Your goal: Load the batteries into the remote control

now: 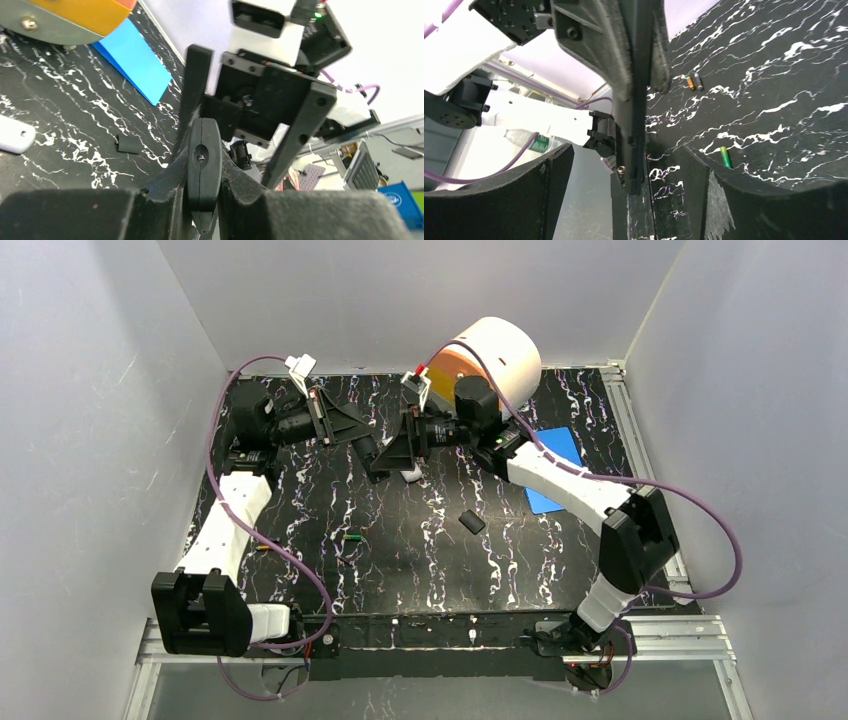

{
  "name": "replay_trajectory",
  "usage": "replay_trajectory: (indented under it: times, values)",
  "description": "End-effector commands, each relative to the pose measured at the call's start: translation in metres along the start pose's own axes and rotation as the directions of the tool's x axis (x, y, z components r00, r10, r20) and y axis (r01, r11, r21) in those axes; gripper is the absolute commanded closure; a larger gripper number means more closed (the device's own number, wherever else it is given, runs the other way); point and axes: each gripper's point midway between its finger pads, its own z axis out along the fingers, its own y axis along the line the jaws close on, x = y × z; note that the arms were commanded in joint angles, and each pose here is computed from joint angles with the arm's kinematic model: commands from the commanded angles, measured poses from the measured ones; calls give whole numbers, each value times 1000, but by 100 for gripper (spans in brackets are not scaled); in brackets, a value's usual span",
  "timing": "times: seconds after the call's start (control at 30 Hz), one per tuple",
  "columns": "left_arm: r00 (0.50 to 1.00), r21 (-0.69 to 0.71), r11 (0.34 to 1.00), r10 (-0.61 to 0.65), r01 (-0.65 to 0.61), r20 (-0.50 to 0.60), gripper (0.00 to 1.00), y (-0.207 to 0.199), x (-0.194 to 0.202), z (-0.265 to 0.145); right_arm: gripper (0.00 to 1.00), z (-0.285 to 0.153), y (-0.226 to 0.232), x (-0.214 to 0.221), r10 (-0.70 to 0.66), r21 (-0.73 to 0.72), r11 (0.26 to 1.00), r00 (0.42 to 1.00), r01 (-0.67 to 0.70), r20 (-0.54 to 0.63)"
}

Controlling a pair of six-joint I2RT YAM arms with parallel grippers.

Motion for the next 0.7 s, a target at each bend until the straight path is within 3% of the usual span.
replay_trajectory:
  times: [0.0,0.1,0.2,0.3,0.43,0.57,0.67]
  values:
    - [990,145,982,132,-124,-45,100,-47,-1,-5,19,5,31,-19,-101,-146,984,995,103,20]
    - [989,175,976,142,-132,-47,100,-53,-2,-3,36,7,43,-23,-55,-227,972,998,63,39]
    - [991,172,977,129,-123,-24,100,-56,-9,-2,66,7,56,-28,38,-320,947,998,-21,46]
    - [994,156,982,103,-105,22,84,-61,-17,-1,83,7,58,-35,81,-349,936,993,-46,85]
    - [993,138,987,72,-84,90,68,-68,-28,-2,91,9,48,-45,111,-308,949,983,-61,149]
    - [991,135,988,58,-74,122,69,-71,-34,-3,95,8,42,-52,140,-292,953,969,-76,204]
    - [991,129,989,48,-65,126,75,-67,-34,-2,95,5,38,-54,162,-295,951,960,-91,227]
